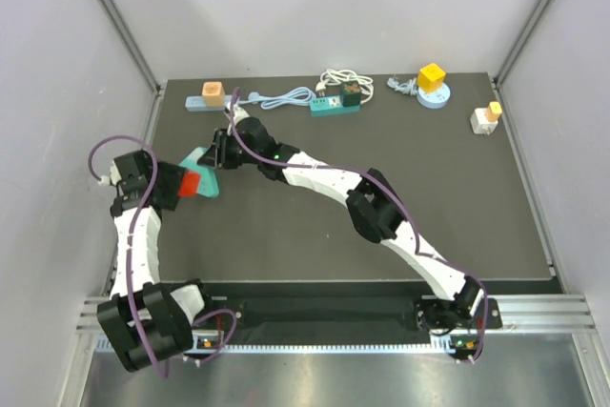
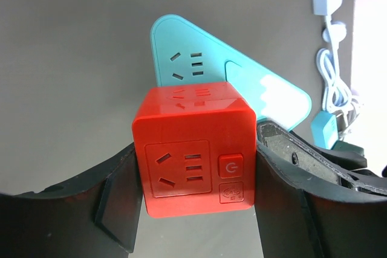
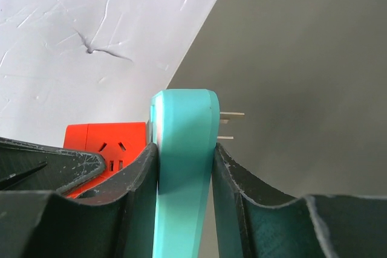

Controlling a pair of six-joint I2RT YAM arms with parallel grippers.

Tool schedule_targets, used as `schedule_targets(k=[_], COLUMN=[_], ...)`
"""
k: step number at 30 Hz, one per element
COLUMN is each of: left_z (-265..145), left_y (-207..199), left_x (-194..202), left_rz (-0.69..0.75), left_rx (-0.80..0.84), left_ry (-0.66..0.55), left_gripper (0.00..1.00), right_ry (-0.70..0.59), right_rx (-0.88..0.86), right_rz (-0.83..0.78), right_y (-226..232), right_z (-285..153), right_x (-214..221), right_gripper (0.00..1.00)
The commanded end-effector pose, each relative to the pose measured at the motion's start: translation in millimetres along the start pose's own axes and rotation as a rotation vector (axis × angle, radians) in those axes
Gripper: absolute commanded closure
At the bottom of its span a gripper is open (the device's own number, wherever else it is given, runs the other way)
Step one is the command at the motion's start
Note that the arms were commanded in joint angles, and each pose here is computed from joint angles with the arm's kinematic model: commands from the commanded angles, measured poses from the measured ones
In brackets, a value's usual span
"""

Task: Pull the plug off the socket

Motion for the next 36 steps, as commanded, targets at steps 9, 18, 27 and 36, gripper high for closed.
schedule_targets(k=[9, 18, 27, 36], left_z=[-60, -77, -47, -46], left_y=[-100, -132, -105, -99], left_x=[-22, -32, -19, -20], left_rz=[-0.144, 0.143, 0.227, 0.259], left_rx=[0.402, 0.55, 0.37, 0.361], left_ry=[0.044, -0.044, -0.019, -0.053], left_gripper=[1.0, 1.0, 1.0, 1.0], right_ry=[0.2, 0.216, 0.222, 0.174], right_rx=[0.388, 0.312, 0.308, -0.032], right_rz=[-0.119, 0.007, 0.005, 0.017], right_y=[-108, -119, -117, -79], right_z=[-12, -20, -18, -30], right_x=[66, 63, 62, 54], right_gripper=[1.0, 1.0, 1.0, 1.0])
Point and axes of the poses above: each gripper's point midway between its finger pads, its own z axis out along the fingers, its own y axis along the line the jaws close on, x = y × z, the point moved 5 cm from there along -z, back along the fingers
